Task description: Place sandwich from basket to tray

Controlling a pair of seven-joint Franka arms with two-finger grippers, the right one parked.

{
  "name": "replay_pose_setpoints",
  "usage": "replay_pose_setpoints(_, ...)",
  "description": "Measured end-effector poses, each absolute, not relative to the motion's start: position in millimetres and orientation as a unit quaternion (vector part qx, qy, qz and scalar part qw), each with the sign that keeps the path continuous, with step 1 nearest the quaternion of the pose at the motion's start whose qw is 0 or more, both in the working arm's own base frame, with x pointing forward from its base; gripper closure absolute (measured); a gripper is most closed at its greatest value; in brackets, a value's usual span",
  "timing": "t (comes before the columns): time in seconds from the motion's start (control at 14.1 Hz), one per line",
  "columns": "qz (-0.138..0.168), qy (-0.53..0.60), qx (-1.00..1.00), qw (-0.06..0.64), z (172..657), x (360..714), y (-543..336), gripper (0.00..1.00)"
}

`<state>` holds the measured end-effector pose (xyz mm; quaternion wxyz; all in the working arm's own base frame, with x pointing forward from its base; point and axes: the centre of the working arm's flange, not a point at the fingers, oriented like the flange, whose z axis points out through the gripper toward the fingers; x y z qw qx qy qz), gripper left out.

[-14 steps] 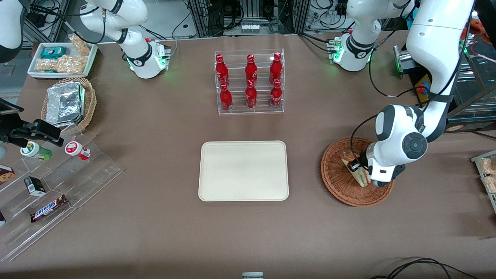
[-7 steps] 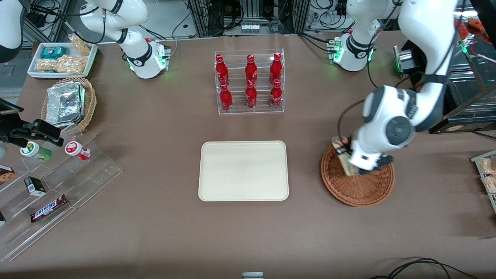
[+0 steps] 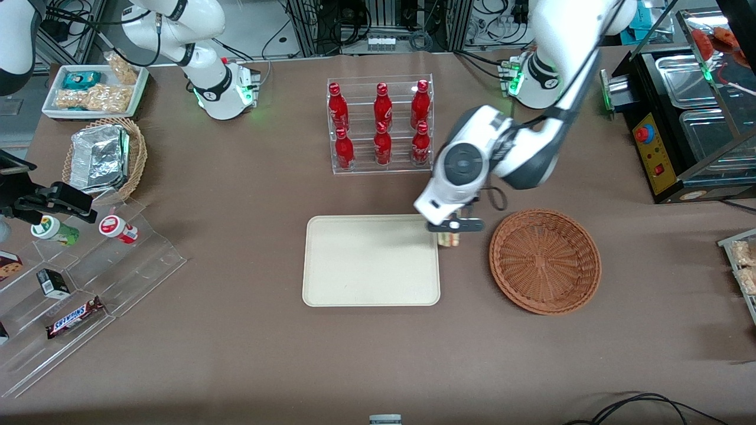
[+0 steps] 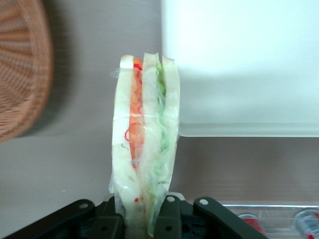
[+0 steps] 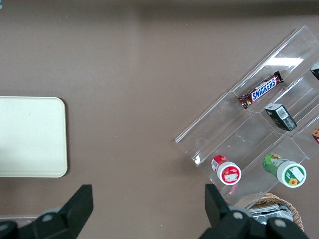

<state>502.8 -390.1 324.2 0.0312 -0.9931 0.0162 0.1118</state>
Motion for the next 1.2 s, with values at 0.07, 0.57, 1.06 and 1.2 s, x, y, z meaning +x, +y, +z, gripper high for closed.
replay_pose_setpoints(0.07, 0.111, 0.020, -0.993, 0.028, 319, 502, -409, 0.85)
replay_pose_setpoints(0.57, 0.090, -0.016, -0.995, 0.029, 288, 517, -526, 0.82)
replay_pose_setpoints(1.06, 0.075, -0.049, -0.996, 0.020, 259, 525, -545, 0.49)
replay_pose_setpoints(1.2, 0.074, -0.064, -0.995, 0.022, 266, 525, -546, 0.42)
